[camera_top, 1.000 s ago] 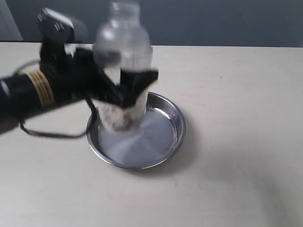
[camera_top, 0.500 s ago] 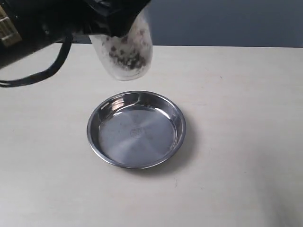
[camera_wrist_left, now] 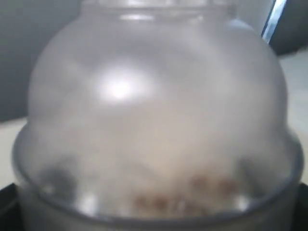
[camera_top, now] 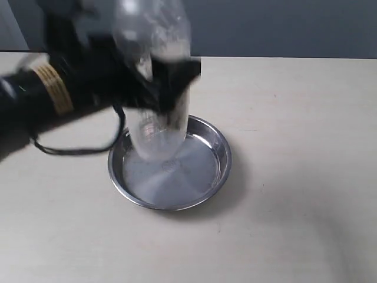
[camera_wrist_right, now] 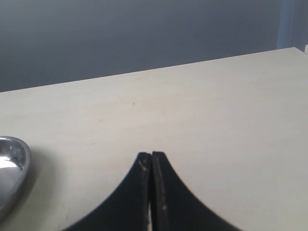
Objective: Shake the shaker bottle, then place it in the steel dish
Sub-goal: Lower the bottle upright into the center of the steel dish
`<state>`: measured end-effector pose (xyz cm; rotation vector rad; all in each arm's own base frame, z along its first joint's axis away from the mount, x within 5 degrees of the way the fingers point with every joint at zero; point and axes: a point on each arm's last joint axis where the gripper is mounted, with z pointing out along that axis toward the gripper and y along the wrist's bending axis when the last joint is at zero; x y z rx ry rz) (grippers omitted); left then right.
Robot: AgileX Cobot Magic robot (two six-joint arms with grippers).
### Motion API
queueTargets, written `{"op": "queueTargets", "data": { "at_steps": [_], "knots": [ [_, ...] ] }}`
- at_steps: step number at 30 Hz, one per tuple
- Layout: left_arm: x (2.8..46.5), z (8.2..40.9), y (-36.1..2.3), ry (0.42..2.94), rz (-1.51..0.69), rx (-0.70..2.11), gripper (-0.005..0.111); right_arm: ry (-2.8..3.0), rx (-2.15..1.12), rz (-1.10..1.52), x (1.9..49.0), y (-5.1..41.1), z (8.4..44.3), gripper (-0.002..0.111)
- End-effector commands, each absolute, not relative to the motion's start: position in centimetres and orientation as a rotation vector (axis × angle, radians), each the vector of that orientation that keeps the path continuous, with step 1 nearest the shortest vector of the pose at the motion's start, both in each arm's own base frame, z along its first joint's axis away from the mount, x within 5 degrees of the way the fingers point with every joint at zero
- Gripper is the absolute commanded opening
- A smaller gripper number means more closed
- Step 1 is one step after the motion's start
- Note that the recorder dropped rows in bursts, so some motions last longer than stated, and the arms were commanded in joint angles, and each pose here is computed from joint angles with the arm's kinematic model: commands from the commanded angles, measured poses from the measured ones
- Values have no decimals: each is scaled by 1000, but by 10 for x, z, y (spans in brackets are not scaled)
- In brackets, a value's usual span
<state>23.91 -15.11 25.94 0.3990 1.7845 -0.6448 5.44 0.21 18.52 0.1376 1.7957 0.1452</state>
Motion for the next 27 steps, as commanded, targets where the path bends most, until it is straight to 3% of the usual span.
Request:
{"op": "queueTargets", "data": {
  "at_steps": [1, 3, 4, 7, 10, 15, 22, 27],
  "knots": [
    [236, 294, -151, 1603, -705, 379, 0, 1783, 136, 137, 54, 2, 186, -1],
    [232, 322, -148, 1523, -676, 400, 0, 1783, 136, 137, 54, 2, 186, -1],
    [233, 320, -148, 1549, -661, 403, 0, 1783, 136, 137, 54, 2, 186, -1],
    [240, 277, -150, 1735, -611, 429, 0, 1783, 136, 137, 54, 2, 186, -1],
    [247, 237, -156, 1769, -638, 460, 0, 1785, 136, 137, 54, 2, 186, -1],
    [254, 223, -167, 1647, -728, 483, 0, 1785, 136, 137, 54, 2, 186, -1],
    [261, 209, -170, 1596, -629, 577, 0, 1785, 136, 137, 54, 2, 186, -1],
    [271, 192, -171, 1543, -647, 487, 0, 1785, 136, 137, 54, 2, 186, -1]
  ]
}}
